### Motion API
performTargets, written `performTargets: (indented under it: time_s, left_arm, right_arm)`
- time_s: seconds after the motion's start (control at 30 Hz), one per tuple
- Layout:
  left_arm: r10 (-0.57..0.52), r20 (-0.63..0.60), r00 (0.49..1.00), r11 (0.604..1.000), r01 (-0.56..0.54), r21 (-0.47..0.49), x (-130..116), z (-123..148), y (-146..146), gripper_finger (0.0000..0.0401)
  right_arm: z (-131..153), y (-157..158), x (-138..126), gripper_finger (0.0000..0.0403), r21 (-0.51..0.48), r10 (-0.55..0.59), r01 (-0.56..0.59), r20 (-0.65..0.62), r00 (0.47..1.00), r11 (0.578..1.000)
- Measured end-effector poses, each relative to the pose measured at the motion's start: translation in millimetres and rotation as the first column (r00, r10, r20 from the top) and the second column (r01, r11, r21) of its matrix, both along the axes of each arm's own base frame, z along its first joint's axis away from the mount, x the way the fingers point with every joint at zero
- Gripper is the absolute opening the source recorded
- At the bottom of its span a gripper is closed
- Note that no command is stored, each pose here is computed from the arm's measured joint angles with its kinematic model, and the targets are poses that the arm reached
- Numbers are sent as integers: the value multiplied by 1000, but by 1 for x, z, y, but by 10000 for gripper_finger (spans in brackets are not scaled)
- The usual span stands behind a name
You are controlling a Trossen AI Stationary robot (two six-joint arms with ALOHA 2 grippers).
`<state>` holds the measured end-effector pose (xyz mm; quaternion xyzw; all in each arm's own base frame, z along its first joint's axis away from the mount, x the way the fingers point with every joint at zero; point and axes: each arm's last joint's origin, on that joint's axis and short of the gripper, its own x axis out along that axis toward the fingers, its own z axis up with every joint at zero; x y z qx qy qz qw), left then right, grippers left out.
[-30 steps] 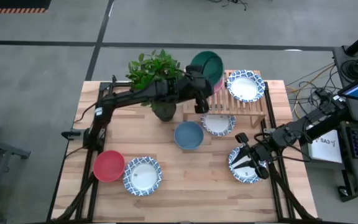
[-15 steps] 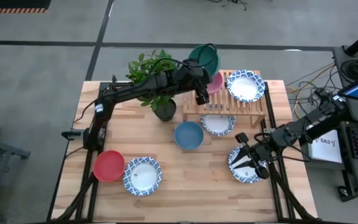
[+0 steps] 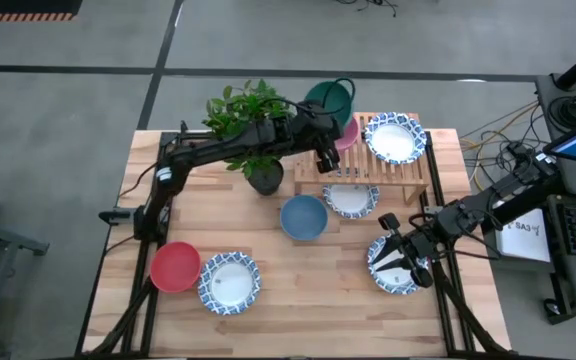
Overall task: Place and stack bowls onto a shelf
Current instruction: Stack the green bowl on top of the pink bowl on the shelf
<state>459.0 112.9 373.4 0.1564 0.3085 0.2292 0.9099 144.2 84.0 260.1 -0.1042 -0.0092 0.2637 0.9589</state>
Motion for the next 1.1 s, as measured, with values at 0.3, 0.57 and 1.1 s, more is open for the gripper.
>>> performTargets:
  time_s: [0.3,0.57,1.1]
  left_arm:
    - [-1,-47,999,1000,1,-7,10,-19,2,0]
    - [-4,-48,999,1000,4,-3,10,-19,2,14]
    - [-16,-26,1000,1000,16,15,8,-6,-1,157]
  right_arm:
    - [0,0,-1,68,2,0,0,-4,1000,1000]
    - [0,0,-1,68,0,-1,1,-8,1000,1000]
    - [-1,-1,0,68,-1,-10,10,-19,1000,1000]
